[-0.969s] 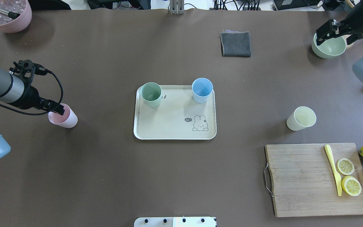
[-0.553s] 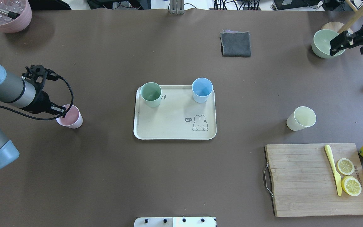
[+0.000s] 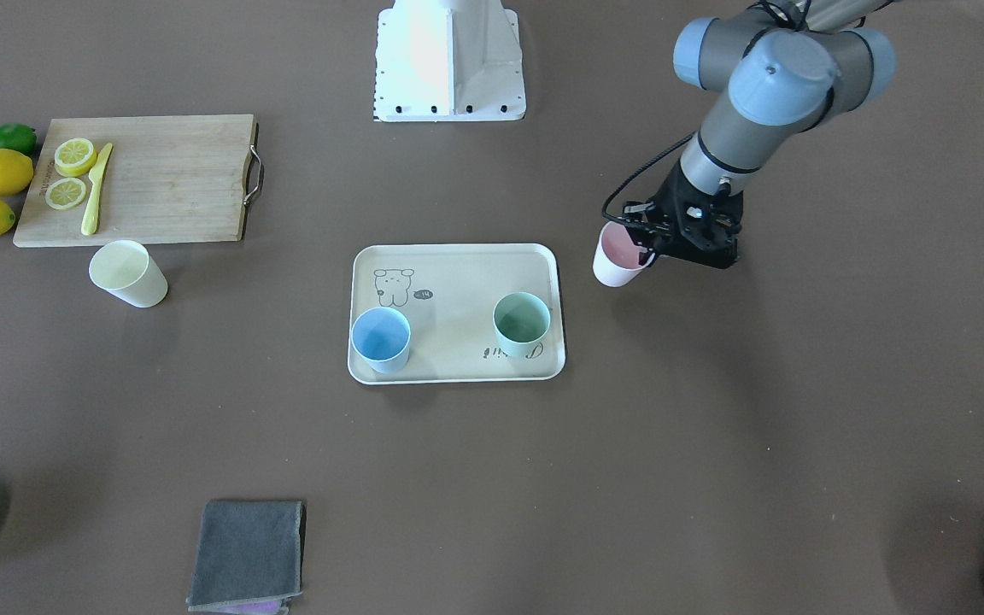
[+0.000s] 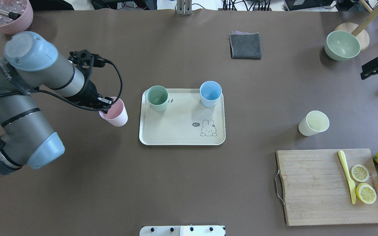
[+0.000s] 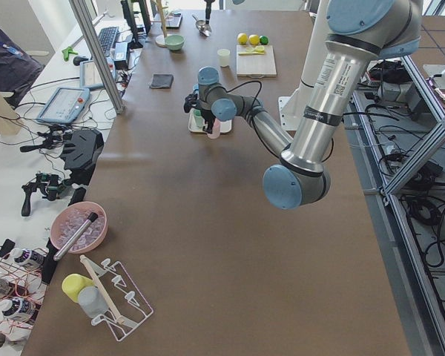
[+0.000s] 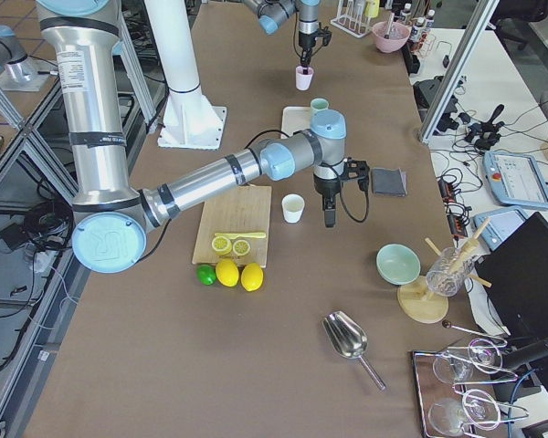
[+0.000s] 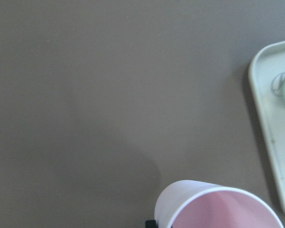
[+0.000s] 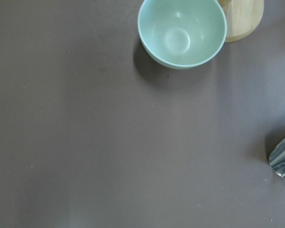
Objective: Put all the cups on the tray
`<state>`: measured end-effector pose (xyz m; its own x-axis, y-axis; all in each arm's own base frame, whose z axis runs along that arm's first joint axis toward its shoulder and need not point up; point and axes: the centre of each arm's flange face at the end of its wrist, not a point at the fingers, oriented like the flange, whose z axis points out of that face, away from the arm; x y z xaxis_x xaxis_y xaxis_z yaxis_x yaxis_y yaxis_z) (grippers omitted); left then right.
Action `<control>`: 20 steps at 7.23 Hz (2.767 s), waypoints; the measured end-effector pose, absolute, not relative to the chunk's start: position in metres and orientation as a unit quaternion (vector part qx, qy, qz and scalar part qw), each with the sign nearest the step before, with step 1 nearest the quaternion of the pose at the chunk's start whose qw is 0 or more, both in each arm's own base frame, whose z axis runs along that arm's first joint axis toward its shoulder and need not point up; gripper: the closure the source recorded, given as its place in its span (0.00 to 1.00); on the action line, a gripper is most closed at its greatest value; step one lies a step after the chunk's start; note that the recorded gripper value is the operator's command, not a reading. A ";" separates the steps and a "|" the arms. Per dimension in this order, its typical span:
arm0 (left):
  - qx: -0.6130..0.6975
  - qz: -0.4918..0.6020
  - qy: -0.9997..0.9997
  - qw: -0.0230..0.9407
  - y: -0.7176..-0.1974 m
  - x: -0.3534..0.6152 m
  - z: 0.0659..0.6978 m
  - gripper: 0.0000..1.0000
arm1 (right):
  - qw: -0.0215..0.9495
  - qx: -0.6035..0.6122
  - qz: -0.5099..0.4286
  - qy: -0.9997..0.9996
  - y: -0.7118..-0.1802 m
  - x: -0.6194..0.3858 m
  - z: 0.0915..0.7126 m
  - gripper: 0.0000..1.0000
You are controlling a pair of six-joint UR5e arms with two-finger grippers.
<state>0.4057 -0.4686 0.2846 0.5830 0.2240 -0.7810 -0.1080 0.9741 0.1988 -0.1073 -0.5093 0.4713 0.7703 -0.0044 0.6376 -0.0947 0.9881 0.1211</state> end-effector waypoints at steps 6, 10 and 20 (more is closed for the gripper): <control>0.065 0.080 0.437 0.893 -0.438 0.501 0.241 0.02 | 0.933 0.062 0.025 -0.355 -0.490 -0.129 0.489 0.00; 0.103 0.054 0.447 0.887 -0.473 0.452 0.220 0.02 | 0.921 0.044 0.046 -0.384 -0.473 -0.189 0.478 0.00; 0.118 0.063 0.440 0.888 -0.542 0.357 0.230 0.02 | 0.917 0.061 0.053 -0.392 -0.409 -0.287 0.500 1.00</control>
<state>0.3568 -0.5421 0.2300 0.6046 0.2156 -0.7668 -0.0081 0.9643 0.2647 -0.2868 -0.4093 0.4995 0.6877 0.0504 0.7242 -0.1453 0.9870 0.0693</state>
